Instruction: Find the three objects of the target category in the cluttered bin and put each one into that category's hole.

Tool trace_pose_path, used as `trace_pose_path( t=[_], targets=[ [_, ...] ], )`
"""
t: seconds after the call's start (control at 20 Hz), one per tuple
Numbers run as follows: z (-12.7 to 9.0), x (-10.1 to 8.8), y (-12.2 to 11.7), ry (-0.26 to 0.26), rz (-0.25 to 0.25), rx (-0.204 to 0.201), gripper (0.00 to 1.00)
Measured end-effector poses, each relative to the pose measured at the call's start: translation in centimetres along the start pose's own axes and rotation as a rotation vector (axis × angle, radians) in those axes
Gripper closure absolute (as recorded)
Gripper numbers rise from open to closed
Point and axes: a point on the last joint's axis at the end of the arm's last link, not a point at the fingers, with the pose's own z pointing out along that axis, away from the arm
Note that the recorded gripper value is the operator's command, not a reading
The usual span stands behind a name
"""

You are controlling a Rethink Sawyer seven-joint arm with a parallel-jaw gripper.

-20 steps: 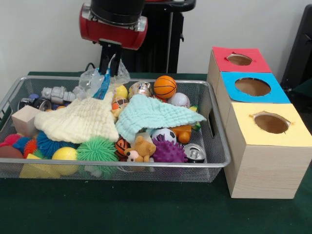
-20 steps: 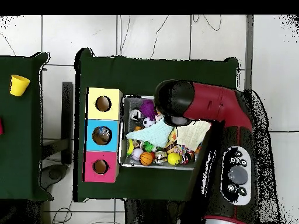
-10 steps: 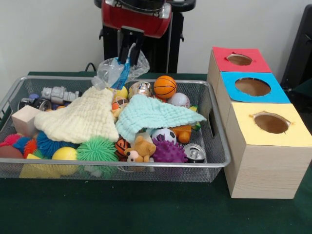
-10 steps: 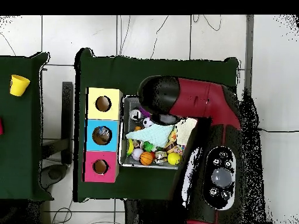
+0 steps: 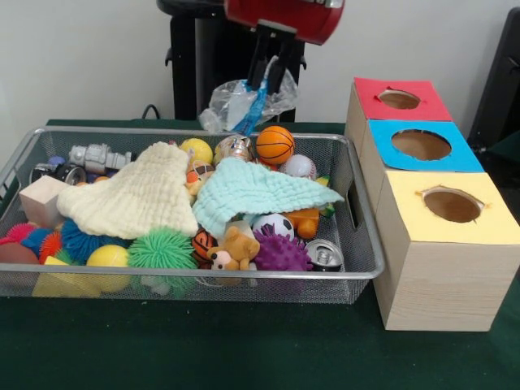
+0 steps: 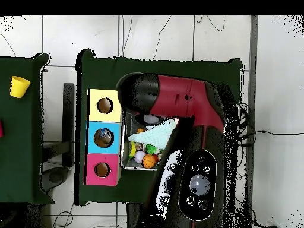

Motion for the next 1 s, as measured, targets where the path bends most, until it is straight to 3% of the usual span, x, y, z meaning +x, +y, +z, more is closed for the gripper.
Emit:
trace_pose_path(
  t=[0.4, 1.0],
  targets=[
    [-2.5, 1.0, 5.9, -0.024, 0.119, -0.015, 1.0],
    [-4.7, 2.7, 13.8, -0.036, 0.229, -0.064, 1.0]
  ],
)
